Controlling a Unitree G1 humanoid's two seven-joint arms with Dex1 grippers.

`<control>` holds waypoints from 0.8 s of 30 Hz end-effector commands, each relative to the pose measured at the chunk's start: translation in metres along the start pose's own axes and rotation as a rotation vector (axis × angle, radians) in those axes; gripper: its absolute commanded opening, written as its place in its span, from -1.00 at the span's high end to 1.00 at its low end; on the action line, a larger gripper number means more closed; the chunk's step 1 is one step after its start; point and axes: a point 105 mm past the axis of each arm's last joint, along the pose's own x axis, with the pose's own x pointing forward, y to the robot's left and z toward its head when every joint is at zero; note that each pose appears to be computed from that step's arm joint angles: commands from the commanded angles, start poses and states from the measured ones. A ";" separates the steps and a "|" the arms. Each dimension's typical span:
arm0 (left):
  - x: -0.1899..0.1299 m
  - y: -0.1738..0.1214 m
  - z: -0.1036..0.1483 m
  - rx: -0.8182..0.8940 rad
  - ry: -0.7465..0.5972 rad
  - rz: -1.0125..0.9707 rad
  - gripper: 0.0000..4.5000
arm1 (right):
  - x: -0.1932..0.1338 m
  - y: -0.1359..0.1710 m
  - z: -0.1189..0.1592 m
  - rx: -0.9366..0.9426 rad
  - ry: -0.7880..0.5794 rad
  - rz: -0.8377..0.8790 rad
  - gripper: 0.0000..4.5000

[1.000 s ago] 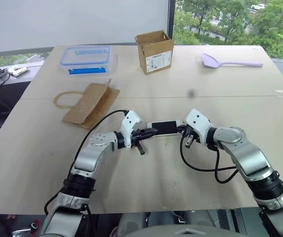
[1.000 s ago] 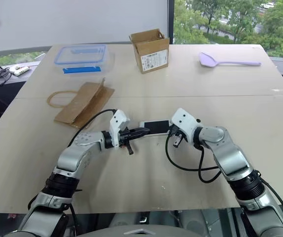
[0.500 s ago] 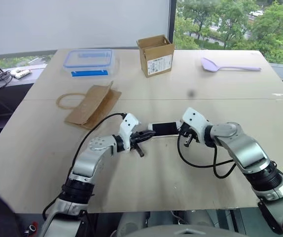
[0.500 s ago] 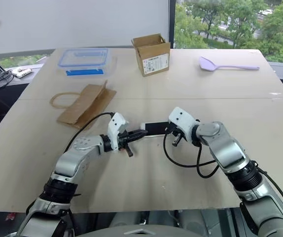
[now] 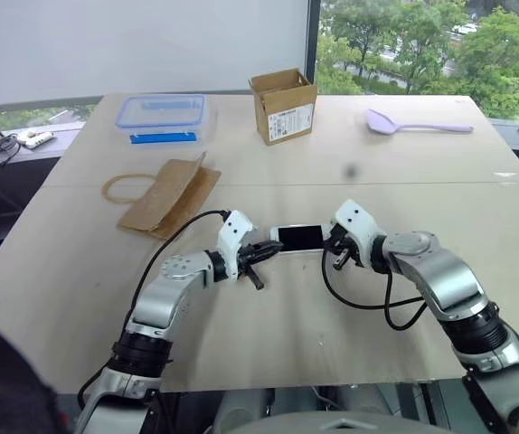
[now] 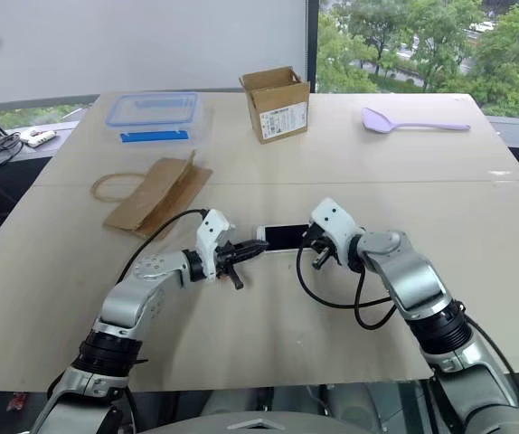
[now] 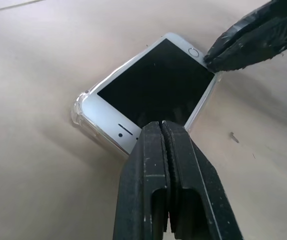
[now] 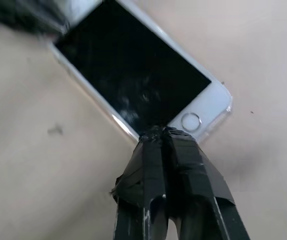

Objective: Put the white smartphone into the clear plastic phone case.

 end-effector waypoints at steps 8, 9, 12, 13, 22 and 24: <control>0.005 -0.009 0.003 0.019 0.003 -0.021 0.98 | 0.028 -0.015 -0.025 0.137 0.057 -0.118 1.00; 0.004 -0.009 0.003 0.020 0.003 -0.020 0.98 | 0.030 -0.015 -0.026 0.142 0.066 -0.117 1.00; 0.004 -0.009 0.003 0.021 0.004 -0.019 0.98 | 0.032 -0.007 -0.040 0.152 0.144 -0.081 1.00; 0.004 -0.009 0.003 0.022 0.004 -0.017 0.98 | 0.033 -0.003 -0.046 0.150 0.175 -0.061 1.00; 0.000 -0.006 -0.001 0.022 -0.006 0.013 0.98 | 0.018 0.001 -0.030 0.066 0.053 -0.051 1.00; -0.002 -0.005 0.004 0.030 -0.036 0.022 0.98 | 0.010 0.007 -0.020 -0.020 -0.039 -0.024 1.00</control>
